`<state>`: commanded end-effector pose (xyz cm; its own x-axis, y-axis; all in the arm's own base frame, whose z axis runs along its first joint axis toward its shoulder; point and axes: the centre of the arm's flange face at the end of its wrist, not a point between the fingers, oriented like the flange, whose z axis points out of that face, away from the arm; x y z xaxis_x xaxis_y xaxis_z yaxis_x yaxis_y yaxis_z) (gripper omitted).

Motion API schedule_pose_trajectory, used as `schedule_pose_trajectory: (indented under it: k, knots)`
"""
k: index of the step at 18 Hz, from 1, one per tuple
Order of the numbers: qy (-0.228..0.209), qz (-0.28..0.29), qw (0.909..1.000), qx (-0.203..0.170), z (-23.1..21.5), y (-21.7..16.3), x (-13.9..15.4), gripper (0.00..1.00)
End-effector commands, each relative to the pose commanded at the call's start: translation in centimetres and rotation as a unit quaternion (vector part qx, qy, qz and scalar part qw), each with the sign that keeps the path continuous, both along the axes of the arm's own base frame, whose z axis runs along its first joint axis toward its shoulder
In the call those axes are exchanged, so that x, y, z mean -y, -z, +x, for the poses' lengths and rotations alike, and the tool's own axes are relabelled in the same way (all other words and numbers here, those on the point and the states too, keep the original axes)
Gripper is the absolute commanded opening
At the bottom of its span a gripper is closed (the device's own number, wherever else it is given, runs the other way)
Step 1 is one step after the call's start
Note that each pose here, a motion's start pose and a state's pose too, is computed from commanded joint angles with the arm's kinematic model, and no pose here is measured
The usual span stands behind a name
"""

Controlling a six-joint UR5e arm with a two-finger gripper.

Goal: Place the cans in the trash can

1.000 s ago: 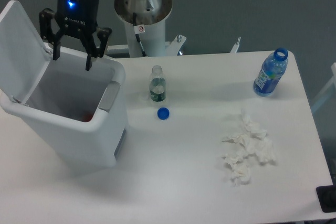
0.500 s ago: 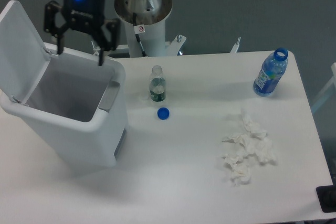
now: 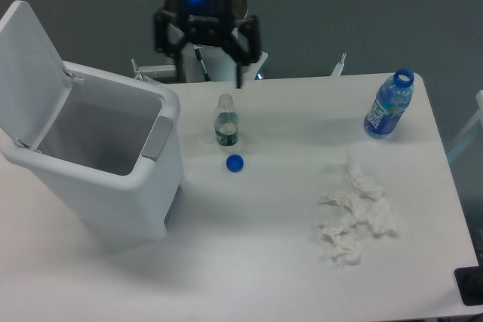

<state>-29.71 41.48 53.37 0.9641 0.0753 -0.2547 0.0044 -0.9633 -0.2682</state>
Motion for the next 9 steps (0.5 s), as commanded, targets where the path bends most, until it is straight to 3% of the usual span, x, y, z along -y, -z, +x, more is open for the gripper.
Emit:
schedule_pose_trajectory:
  k: [5,9]
  knots:
    - [0.020,-0.055,0.9977,-0.035,-4.1,3.5,-1.5,1.00]
    - [0.017,-0.056,0.9973,-0.043,-5.1,4.3,-2.0,1.00]
